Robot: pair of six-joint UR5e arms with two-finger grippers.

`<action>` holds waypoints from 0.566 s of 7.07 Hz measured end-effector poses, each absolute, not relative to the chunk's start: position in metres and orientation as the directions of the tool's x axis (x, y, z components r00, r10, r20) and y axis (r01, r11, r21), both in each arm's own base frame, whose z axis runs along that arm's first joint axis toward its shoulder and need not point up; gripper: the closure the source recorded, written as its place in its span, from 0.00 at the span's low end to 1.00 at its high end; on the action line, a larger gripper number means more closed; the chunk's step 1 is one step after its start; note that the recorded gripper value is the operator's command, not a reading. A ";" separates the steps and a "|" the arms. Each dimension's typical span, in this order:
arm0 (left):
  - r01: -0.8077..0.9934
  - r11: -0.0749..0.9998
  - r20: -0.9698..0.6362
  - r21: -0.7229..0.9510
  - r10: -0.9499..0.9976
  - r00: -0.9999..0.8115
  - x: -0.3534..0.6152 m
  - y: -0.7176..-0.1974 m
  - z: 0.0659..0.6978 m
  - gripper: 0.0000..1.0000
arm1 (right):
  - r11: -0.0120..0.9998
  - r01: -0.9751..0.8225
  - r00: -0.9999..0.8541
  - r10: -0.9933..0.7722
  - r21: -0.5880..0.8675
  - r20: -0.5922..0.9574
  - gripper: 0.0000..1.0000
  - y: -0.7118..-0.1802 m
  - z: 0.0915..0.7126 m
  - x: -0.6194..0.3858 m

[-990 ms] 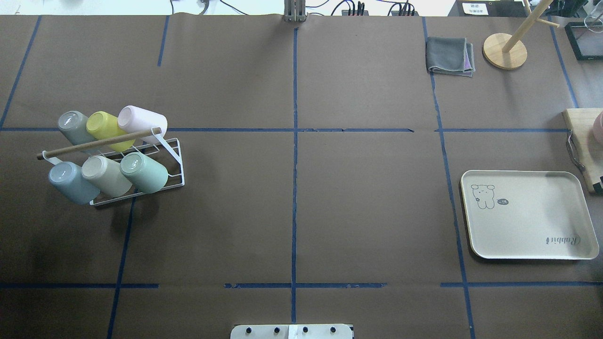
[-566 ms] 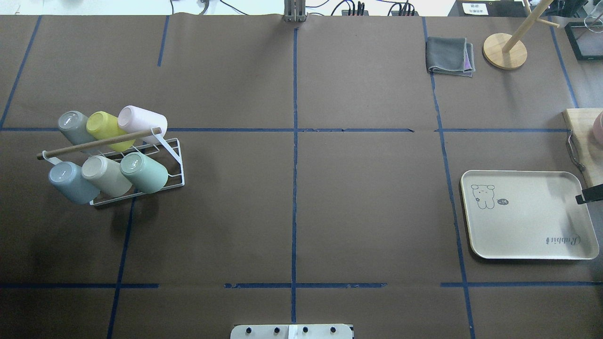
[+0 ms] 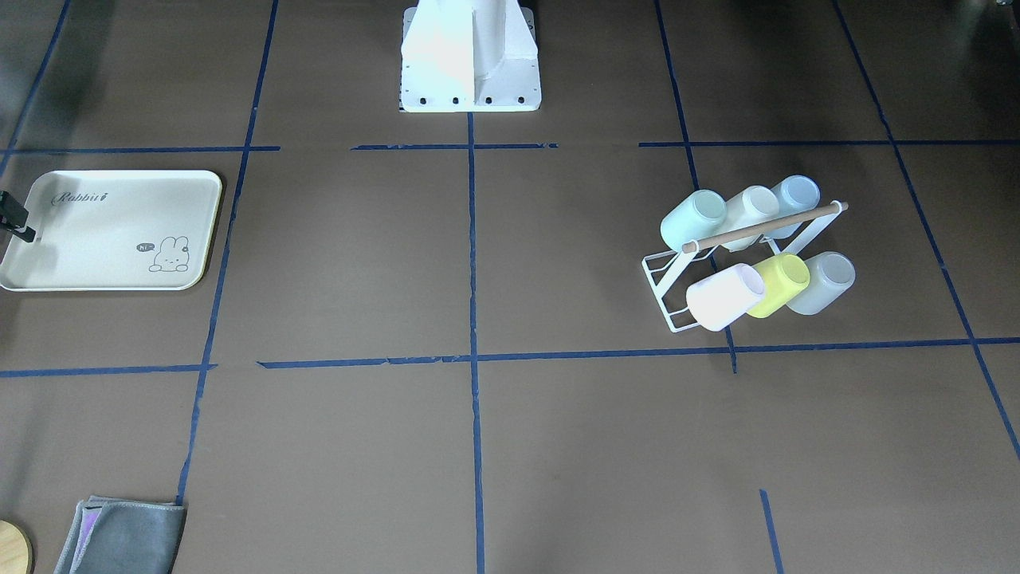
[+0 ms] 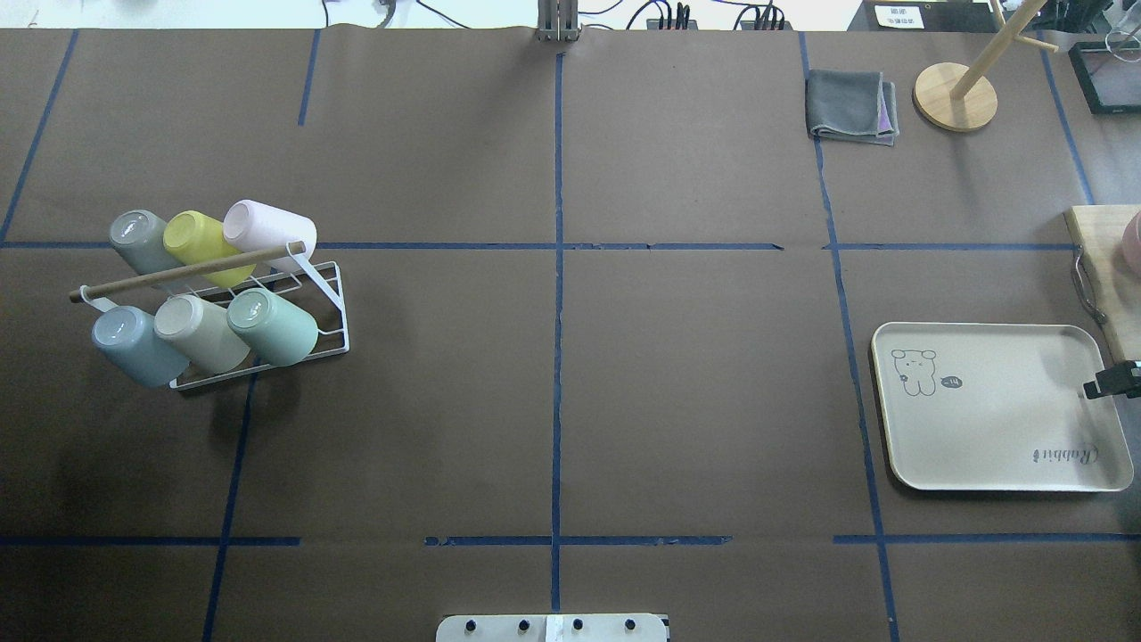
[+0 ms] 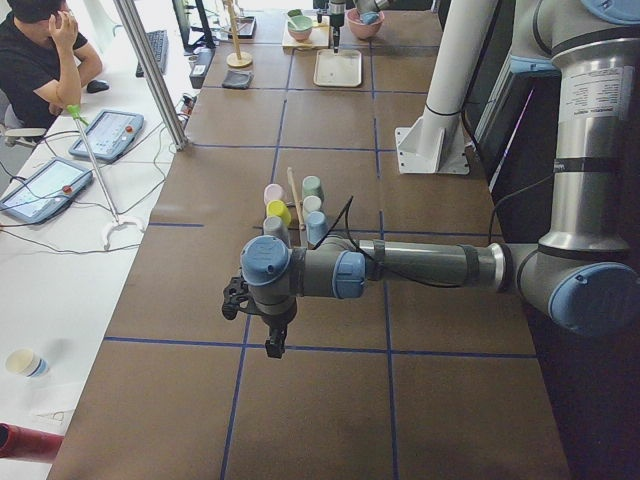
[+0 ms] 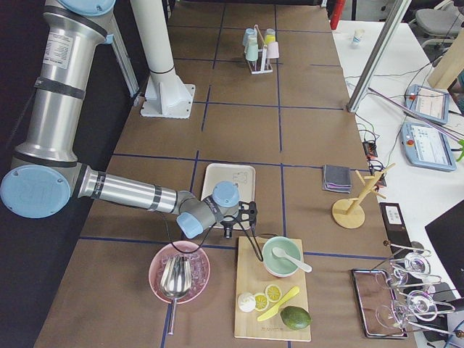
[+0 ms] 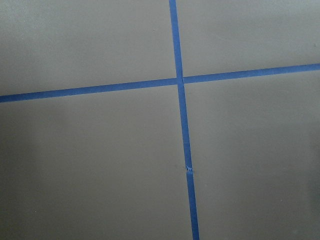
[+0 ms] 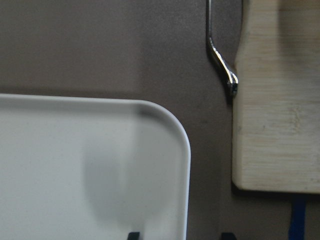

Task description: Pick up and place green cup on tray

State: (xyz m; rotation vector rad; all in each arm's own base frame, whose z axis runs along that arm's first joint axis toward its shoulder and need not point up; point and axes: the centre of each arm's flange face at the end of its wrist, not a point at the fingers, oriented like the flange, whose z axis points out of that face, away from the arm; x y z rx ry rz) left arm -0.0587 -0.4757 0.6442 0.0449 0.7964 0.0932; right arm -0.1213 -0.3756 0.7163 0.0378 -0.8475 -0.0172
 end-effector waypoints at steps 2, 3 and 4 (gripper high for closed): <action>-0.067 0.995 -0.712 0.076 0.101 0.695 -0.059 -0.475 0.644 0.00 | 0.999 0.009 0.661 -0.034 0.038 0.749 0.77 -0.374 0.717 -0.124; -0.066 0.995 -0.712 0.077 0.101 0.694 -0.059 -0.475 0.644 0.00 | 0.999 0.012 0.662 -0.034 0.035 0.749 0.97 -0.372 0.718 -0.125; -0.066 0.995 -0.712 0.077 0.102 0.694 -0.059 -0.475 0.643 0.00 | 0.999 0.015 0.662 -0.035 0.033 0.749 1.00 -0.370 0.719 -0.125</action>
